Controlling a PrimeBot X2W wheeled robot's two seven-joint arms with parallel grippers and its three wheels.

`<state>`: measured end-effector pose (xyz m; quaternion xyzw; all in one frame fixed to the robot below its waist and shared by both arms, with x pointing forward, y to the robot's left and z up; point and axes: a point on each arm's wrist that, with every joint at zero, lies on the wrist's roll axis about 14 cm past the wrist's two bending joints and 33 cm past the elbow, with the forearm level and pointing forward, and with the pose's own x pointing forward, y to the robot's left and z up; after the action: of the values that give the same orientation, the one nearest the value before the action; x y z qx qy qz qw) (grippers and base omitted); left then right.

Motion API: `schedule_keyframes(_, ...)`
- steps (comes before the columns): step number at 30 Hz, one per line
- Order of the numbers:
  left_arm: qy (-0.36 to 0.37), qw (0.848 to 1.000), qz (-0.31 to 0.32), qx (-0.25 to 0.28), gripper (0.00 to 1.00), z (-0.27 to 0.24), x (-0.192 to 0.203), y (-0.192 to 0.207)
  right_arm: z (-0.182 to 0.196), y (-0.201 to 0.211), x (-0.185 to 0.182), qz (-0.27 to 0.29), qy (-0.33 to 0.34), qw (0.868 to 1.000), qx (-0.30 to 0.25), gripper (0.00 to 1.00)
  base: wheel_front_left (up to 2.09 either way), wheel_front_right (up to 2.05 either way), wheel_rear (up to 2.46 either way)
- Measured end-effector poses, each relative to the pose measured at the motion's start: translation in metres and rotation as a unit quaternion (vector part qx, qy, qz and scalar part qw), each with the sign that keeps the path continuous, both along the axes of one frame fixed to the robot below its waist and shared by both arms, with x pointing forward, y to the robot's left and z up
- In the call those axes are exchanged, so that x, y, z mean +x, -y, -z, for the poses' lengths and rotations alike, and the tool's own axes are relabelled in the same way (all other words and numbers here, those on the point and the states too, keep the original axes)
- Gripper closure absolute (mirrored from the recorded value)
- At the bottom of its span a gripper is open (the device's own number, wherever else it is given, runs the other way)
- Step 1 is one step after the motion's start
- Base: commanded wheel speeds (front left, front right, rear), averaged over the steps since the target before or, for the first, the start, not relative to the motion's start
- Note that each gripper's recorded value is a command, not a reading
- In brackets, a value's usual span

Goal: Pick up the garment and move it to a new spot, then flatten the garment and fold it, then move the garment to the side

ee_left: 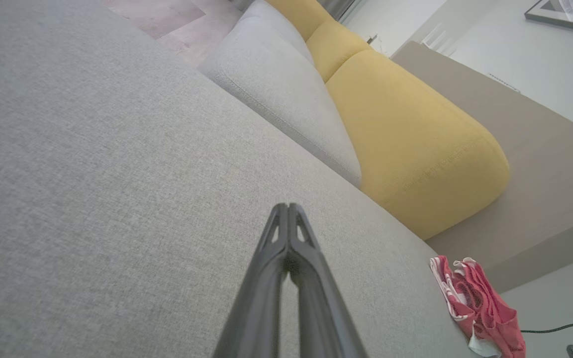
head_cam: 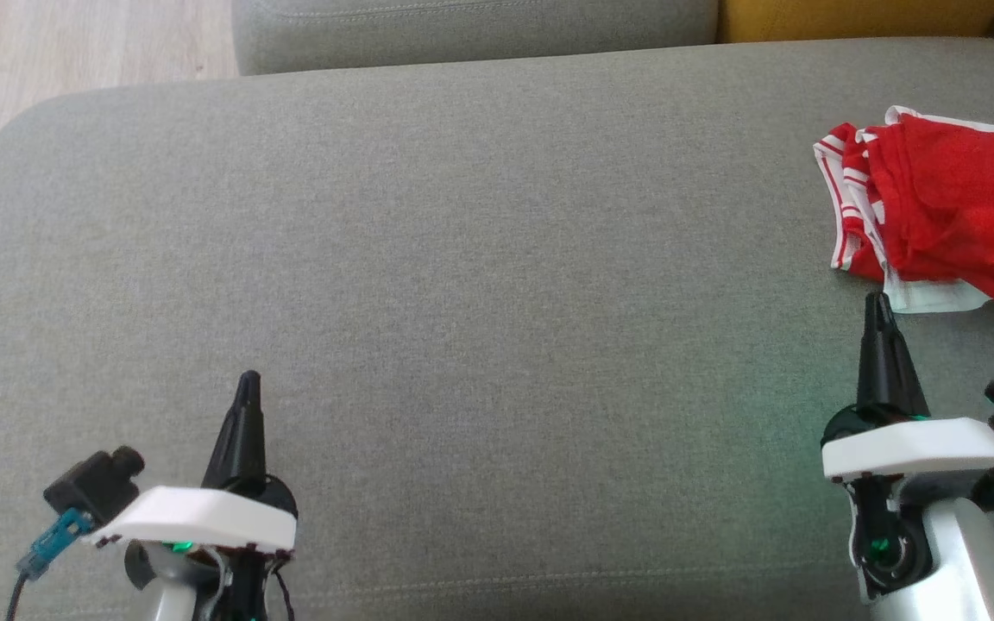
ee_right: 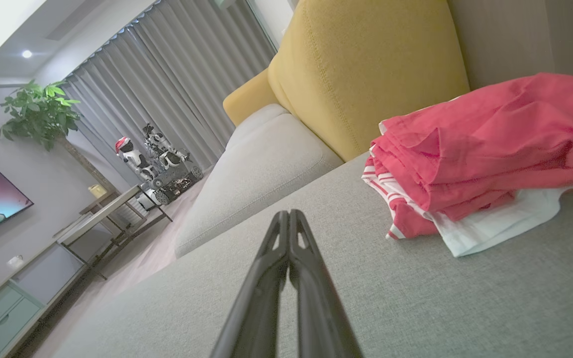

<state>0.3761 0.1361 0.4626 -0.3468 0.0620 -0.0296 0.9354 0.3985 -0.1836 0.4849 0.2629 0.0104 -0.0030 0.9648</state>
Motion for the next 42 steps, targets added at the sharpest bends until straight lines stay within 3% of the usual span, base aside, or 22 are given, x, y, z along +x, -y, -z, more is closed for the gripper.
schedule_keyframes(21,-0.022,0.995,-0.026,-0.094,1.00,0.001,0.000,-0.013,0.000,0.006,-0.002,0.017,-0.010,0.993,0.117,1.00,0.00,0.00,0.00)
schedule_keyframes(42,-0.035,0.979,-0.047,-0.197,1.00,0.000,-0.002,-0.025,0.002,0.012,-0.008,0.030,-0.020,0.969,0.244,1.00,0.00,0.00,0.00)
